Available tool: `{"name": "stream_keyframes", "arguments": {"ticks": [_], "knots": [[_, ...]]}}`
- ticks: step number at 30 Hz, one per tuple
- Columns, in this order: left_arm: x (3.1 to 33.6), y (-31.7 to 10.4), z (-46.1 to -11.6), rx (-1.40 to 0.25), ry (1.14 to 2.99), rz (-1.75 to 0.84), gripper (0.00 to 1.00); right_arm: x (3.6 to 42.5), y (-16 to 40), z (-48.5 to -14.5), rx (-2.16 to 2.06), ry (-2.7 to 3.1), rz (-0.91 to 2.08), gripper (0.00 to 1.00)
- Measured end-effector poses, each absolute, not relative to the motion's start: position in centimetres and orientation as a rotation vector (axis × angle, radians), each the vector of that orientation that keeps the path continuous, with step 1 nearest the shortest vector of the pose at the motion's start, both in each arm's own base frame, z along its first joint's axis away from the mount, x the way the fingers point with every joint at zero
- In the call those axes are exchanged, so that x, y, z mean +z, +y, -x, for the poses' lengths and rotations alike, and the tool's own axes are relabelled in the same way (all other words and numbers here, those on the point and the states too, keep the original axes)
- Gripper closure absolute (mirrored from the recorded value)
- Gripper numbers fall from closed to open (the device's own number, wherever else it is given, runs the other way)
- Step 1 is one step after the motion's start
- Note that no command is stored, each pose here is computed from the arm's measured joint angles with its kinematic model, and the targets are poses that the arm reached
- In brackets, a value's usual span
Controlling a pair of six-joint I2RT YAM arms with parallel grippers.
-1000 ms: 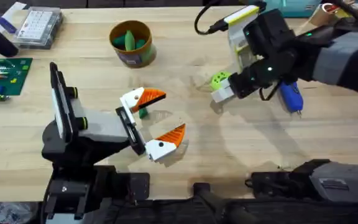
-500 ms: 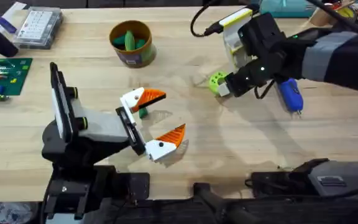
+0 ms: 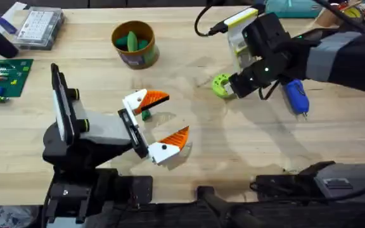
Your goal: Pick up the gripper from the table and insert it into the empty holder that is missing its gripper. Then pick up a screw, insert it into the mounting hole, and use the screwdriver to tighten it. Finally, clean up the table by picking up the vegetable and placing it into the bucket.
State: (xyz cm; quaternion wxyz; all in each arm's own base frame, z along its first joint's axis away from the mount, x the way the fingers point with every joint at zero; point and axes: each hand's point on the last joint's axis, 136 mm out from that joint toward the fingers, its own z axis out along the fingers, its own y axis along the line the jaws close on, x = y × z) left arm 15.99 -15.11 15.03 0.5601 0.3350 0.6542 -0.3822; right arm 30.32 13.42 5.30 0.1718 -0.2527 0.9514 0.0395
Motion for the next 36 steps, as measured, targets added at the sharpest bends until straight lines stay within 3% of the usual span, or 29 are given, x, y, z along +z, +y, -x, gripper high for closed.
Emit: {"name": "stream_keyframes", "arguments": {"ticks": [21, 36], "knots": [[15.0, -15.1, -16.0, -0.901, 1.542, -0.790, 0.015, 5.8, 12.8, -28.8, 0.100, 2.784, 0.739, 0.997], [15.0, -15.1, -16.0, -0.901, 1.542, -0.790, 0.015, 16.1, 14.3, -28.2, 0.246, 2.645, 0.731, 0.998]]}}
